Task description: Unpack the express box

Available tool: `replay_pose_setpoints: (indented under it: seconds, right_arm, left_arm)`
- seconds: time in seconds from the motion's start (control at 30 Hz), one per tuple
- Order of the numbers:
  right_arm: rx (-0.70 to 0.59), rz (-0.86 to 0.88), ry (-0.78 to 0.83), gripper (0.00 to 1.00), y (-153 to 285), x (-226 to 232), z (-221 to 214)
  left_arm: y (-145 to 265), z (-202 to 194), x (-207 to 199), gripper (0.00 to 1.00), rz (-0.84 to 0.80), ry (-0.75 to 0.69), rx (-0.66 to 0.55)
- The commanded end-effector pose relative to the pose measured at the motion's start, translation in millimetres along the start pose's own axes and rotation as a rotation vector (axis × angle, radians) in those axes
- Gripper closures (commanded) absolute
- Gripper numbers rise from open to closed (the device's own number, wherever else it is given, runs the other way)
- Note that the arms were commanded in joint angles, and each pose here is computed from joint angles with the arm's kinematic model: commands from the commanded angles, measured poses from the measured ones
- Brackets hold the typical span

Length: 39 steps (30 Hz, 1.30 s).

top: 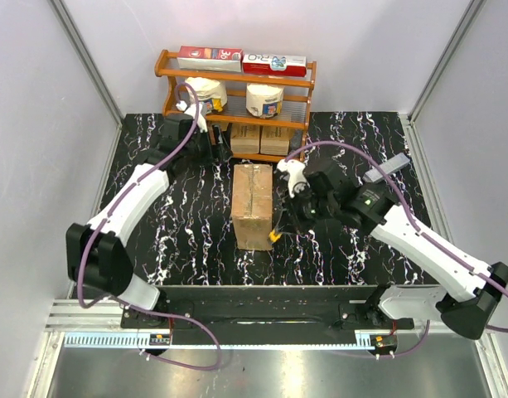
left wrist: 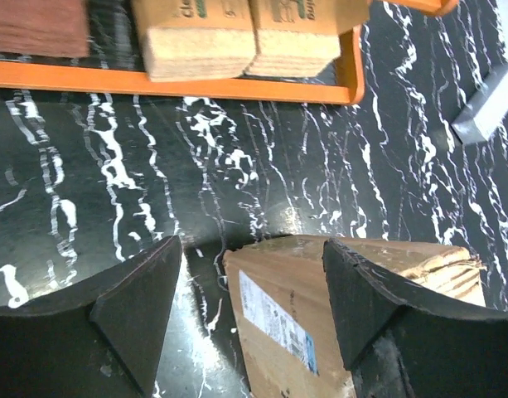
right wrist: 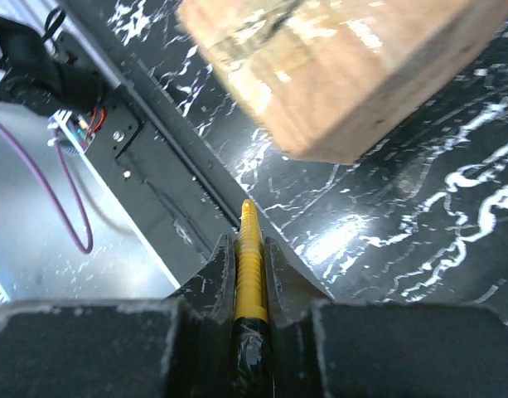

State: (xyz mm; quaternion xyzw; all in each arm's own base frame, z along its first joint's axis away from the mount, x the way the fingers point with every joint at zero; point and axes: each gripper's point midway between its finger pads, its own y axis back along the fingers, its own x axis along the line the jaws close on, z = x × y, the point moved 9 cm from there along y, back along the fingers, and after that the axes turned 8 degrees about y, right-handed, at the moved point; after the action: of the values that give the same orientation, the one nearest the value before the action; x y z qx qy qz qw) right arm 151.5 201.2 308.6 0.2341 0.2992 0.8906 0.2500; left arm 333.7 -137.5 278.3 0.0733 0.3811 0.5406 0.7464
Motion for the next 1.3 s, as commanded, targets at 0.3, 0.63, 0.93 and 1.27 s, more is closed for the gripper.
replay_pose_setpoints:
  seconds: [0.3,0.63,0.93,1.27]
  right_arm:
    - [0.010,0.118,0.057,1.00,-70,25,12]
    - [0.023,-0.036,0.021,1.00,-81,9,3]
    - [-0.006,-0.175,-0.041,1.00,-76,-1,-1]
    - [-0.039,-0.335,-0.132,1.00,-65,-20,-3]
  left_arm:
    - [-29,-14,-25,0.27,-0.390,0.031,0.176]
    - [-35,-22,-30,0.23,-0.521,0.060,0.207]
    - [-19,-50,-25,0.31,-0.672,0.016,0.272]
    - [9,-72,-13,0.37,-0.607,-0.007,0.235]
